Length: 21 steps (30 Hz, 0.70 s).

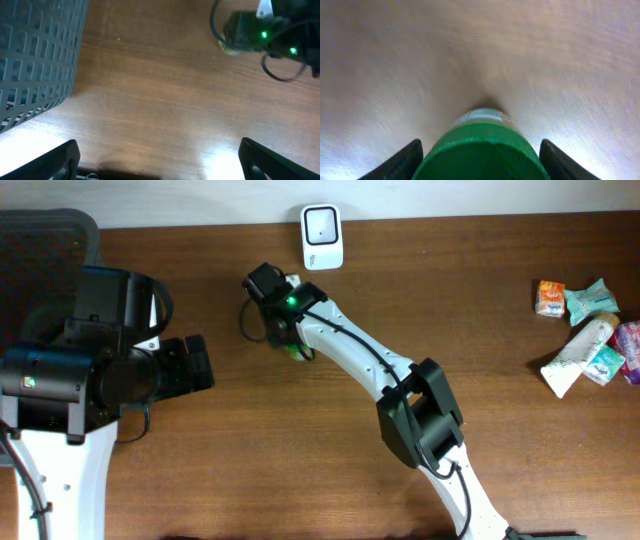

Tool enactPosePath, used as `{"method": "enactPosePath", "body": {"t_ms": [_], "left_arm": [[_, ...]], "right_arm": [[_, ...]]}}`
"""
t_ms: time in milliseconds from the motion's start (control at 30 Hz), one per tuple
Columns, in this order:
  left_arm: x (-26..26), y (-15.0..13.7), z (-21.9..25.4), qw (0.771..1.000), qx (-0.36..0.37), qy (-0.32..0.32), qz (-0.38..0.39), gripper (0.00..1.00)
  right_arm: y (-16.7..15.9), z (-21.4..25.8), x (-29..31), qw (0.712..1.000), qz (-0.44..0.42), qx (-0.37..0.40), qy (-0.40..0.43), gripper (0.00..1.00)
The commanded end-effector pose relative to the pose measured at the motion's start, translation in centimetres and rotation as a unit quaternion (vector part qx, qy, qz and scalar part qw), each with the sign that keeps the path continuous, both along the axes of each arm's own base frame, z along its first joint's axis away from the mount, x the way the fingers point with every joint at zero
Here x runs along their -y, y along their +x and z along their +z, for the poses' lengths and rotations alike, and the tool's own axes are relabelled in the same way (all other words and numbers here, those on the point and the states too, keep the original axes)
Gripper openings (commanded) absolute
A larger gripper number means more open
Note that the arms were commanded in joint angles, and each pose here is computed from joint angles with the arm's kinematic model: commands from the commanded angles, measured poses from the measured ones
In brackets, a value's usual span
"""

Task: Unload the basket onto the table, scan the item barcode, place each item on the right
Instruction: 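Reach the right gripper to the green-lidded jar and grasp it, then lift the green-lidded jar with the right gripper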

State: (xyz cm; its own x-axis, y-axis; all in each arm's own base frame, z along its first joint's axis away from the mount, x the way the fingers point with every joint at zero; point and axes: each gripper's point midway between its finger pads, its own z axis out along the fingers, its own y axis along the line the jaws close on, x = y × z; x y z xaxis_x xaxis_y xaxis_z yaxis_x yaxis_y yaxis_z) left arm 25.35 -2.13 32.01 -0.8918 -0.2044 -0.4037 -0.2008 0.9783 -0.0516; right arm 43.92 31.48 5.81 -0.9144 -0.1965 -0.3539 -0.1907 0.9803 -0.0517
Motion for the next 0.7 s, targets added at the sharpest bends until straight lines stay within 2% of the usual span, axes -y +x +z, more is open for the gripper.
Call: {"method": "enactPosePath", "body": {"t_ms": [0, 100, 133, 267, 367, 400, 567, 667], "left_arm": [[-0.1, -0.2, 0.4, 1.000, 0.009, -0.002, 0.005, 0.99], [-0.1, -0.2, 0.4, 1.000, 0.008, -0.002, 0.005, 0.99], [-0.1, -0.2, 0.4, 1.000, 0.008, -0.002, 0.005, 0.99], [-0.1, -0.2, 0.4, 1.000, 0.009, -0.002, 0.005, 0.99], [-0.1, -0.2, 0.4, 1.000, 0.008, -0.002, 0.005, 0.99], [-0.1, -0.2, 0.4, 1.000, 0.008, -0.002, 0.005, 0.99], [-0.1, -0.2, 0.4, 1.000, 0.008, -0.002, 0.005, 0.99], [-0.1, -0.2, 0.4, 1.000, 0.009, -0.002, 0.005, 0.99]], "right_arm": [[-1.0, 0.6, 1.3, 0.999, 0.015, -0.016, -0.025, 0.71], [-1.5, 0.5, 1.8, 0.999, 0.018, -0.028, -0.035, 0.97], [-1.7, 0.7, 2.1, 0.998, 0.027, -0.035, -0.040, 0.99], [-2.8, 0.5, 3.0, 0.996, 0.033, -0.073, -0.040, 0.99], [-4.6, 0.4, 0.4, 0.982, 0.126, -0.132, 0.045, 0.99], [-4.4, 0.5, 0.2, 0.981, 0.130, -0.134, 0.059, 0.99], [-2.1, 1.8, 1.5, 0.984, 0.079, -0.125, 0.095, 0.99], [-2.3, 1.8, 1.7, 0.981, 0.075, -0.139, 0.110, 0.99]]}}
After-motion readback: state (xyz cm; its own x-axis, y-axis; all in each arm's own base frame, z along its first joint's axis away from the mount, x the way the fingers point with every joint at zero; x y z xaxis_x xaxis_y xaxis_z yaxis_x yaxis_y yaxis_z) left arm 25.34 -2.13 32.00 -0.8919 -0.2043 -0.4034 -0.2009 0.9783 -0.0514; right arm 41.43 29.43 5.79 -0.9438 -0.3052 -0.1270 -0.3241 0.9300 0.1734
